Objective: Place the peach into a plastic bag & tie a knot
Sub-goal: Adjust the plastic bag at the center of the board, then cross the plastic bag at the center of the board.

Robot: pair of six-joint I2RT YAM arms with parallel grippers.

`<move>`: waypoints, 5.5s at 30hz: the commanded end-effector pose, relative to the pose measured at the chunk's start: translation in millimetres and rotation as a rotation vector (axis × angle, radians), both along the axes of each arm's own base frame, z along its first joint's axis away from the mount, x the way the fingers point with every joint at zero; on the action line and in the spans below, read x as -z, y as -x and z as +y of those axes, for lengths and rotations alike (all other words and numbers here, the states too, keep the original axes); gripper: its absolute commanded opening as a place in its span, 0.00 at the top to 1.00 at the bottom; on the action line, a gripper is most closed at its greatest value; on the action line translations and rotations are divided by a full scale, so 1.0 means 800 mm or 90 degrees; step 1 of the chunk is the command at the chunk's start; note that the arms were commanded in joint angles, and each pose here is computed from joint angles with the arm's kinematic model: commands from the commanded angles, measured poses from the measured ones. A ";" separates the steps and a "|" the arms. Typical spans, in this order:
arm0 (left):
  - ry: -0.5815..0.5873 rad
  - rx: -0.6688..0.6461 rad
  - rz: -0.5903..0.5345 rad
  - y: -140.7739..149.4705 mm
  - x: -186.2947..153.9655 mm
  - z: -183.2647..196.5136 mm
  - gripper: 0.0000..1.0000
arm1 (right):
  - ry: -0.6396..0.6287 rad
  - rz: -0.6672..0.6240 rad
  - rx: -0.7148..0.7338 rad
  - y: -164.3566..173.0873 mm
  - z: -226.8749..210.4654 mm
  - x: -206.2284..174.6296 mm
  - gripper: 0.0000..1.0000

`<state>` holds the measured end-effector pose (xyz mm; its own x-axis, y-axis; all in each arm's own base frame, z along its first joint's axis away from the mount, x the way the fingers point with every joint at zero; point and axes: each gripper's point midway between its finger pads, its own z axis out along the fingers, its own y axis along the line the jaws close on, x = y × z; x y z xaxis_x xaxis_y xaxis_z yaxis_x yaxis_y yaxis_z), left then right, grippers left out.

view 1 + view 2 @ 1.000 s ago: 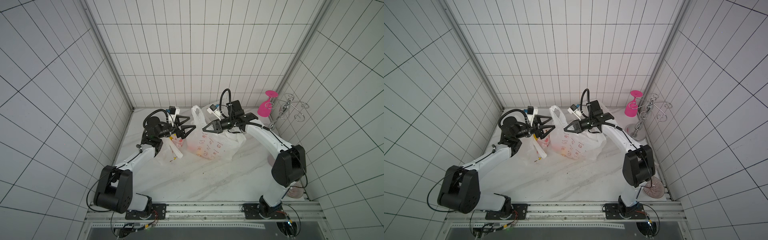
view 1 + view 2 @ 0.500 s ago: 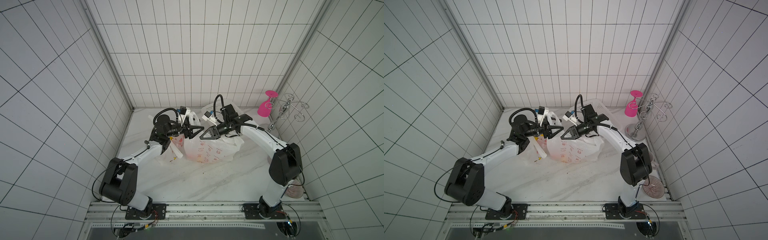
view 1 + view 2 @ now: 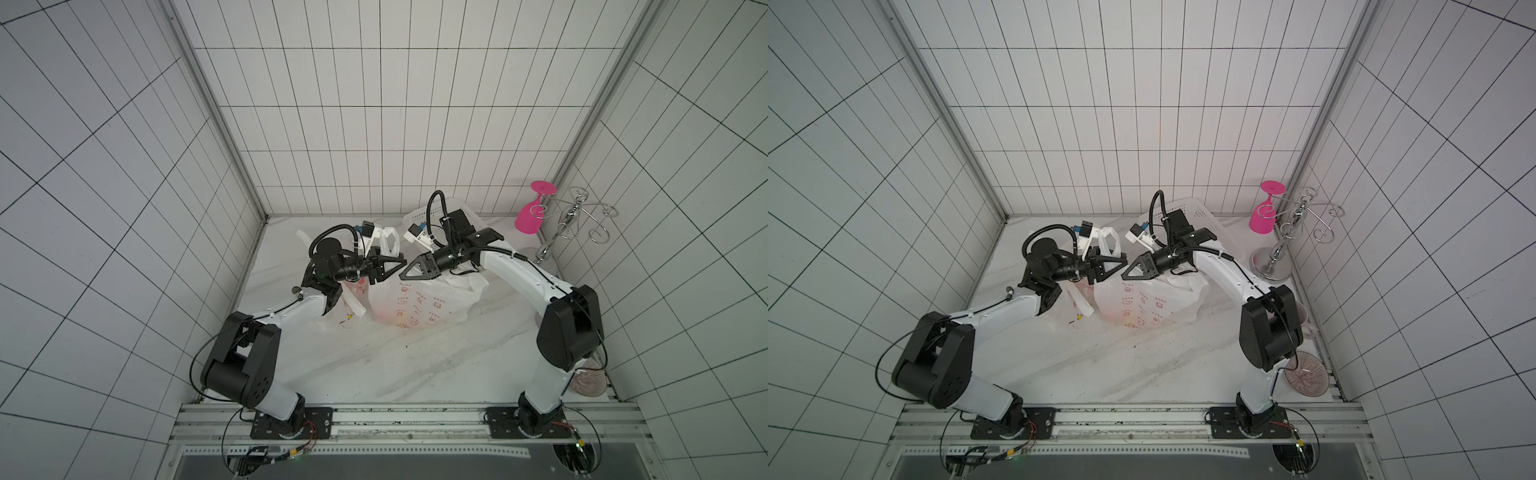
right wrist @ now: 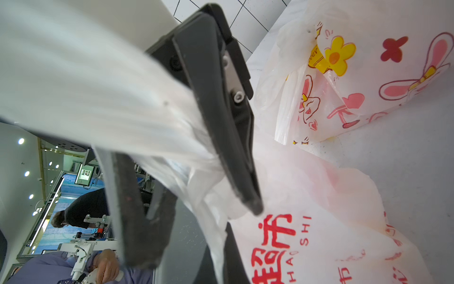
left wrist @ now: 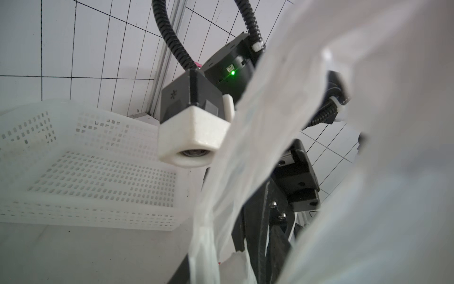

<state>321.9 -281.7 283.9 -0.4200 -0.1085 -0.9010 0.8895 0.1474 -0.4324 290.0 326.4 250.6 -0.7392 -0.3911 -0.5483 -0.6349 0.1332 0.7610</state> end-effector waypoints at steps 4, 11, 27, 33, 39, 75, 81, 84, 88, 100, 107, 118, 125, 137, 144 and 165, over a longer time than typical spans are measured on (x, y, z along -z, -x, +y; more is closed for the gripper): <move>0.024 0.012 -0.007 -0.001 -0.023 -0.002 0.91 | -0.008 -0.056 0.025 -0.015 0.010 -0.031 1.00; -0.035 -0.056 0.054 -0.018 -0.003 0.010 1.00 | 0.065 -0.095 0.175 -0.029 -0.021 -0.039 0.57; -0.094 -0.084 0.097 -0.016 -0.005 0.001 0.97 | 0.253 -0.296 0.416 -0.048 -0.014 -0.123 0.28; -0.099 -0.062 0.100 0.002 0.002 -0.008 0.96 | 0.212 -0.308 0.442 -0.067 0.009 -0.145 0.30; -0.103 -0.067 0.100 0.003 0.006 -0.008 0.96 | 0.157 -0.303 0.448 -0.063 0.014 -0.176 0.33; -0.024 -0.072 0.154 -0.006 0.001 -0.004 1.00 | 0.010 -0.204 0.354 -0.070 0.019 -0.199 0.77; -0.092 -0.150 0.229 -0.030 0.020 0.018 1.00 | 0.146 -0.288 0.380 -0.038 -0.089 -0.210 0.34; -0.100 -0.146 0.216 -0.029 0.017 0.019 1.00 | 0.314 -0.331 0.395 -0.018 -0.154 -0.179 0.26; -0.097 -0.135 0.213 -0.028 0.011 0.020 1.00 | 0.444 -0.337 0.445 -0.002 -0.222 -0.152 0.16; -0.088 -0.108 0.183 -0.011 -0.007 0.017 1.00 | 0.411 -0.240 0.378 -0.020 -0.186 -0.114 0.18; -0.087 -0.105 0.180 -0.005 -0.009 0.018 1.00 | 0.417 -0.220 0.314 -0.037 -0.151 -0.087 0.46; -0.154 -0.164 0.229 -0.006 0.027 0.029 1.00 | 0.018 -0.230 0.321 0.010 -0.097 -0.262 1.00; -0.296 -0.198 0.314 0.014 0.100 0.046 1.00 | -0.191 -0.159 0.354 0.006 -0.099 -0.342 1.00; -0.308 -0.206 0.302 -0.020 0.093 0.044 1.00 | -0.085 -0.077 0.671 -0.085 -0.093 -0.229 1.00; -0.394 -0.270 0.380 -0.061 0.161 0.080 1.00 | 0.012 -0.098 0.623 -0.130 -0.090 -0.165 0.91; -0.341 -0.314 0.357 -0.090 0.126 0.115 1.00 | 0.017 -0.300 0.425 -0.054 -0.198 -0.134 0.00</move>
